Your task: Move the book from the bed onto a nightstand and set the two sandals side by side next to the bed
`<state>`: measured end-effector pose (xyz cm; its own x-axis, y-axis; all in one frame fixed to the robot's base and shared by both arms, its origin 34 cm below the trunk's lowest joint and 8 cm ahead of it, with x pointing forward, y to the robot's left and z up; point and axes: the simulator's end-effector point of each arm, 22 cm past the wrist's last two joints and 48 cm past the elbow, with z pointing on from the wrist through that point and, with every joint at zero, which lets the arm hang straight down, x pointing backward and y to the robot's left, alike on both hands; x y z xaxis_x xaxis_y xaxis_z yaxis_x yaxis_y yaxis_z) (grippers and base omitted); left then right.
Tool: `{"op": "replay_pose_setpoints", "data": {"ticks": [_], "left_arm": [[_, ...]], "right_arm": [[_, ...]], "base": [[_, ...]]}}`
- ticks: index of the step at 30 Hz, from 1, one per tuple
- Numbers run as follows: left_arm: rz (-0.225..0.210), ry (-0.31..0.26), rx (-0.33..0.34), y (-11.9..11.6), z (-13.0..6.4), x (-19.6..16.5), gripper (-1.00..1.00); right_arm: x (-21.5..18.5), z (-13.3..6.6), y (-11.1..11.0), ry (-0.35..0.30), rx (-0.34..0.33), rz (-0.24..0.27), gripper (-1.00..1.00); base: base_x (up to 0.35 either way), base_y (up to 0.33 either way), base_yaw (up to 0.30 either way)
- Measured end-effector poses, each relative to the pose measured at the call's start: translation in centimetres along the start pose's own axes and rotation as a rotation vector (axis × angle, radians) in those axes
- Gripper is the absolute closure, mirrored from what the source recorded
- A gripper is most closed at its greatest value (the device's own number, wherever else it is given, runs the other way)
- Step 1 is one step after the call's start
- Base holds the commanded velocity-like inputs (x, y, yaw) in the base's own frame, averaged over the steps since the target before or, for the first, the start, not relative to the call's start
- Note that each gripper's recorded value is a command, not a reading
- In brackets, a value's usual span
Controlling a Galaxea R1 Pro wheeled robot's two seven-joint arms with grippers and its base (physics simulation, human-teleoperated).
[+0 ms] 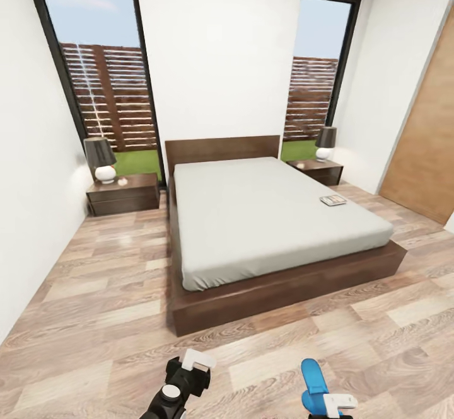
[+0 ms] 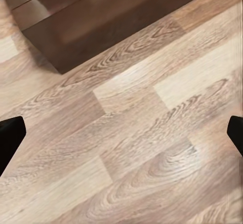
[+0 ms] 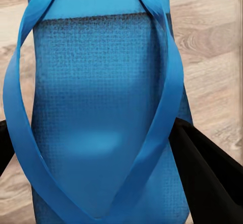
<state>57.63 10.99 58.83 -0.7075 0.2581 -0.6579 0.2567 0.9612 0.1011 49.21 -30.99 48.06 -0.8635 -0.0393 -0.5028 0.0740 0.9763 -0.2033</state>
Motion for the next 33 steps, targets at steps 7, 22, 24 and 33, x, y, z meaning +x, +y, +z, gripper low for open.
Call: {"op": "replay_pose_setpoints", "data": {"ticks": [7, 22, 24, 33], "left_arm": [[0.000, 0.000, 0.000, 0.01, 0.00, 0.01, -1.00], [0.000, 0.000, 0.000, 0.01, 0.00, 0.01, -1.00], [0.000, 0.000, 0.000, 0.00, 0.00, 0.01, -1.00], [0.000, 0.000, 0.000, 0.00, -0.01, 0.00, -1.00]], "right_arm": [[0.01, 0.00, -0.01, 0.000, 0.000, 0.000, 1.00], [0.02, 0.01, -0.09, 0.000, 0.001, 0.000, 1.00], [0.01, 0.02, -0.11, 0.000, 0.001, 0.000, 1.00], [0.03, 0.01, -0.17, 0.000, 0.002, 0.000, 1.00]], "base": [[0.001, 0.002, -0.294], [0.000, 0.005, -0.294], [0.010, 0.077, -0.294], [0.083, 0.136, -0.294]]}}
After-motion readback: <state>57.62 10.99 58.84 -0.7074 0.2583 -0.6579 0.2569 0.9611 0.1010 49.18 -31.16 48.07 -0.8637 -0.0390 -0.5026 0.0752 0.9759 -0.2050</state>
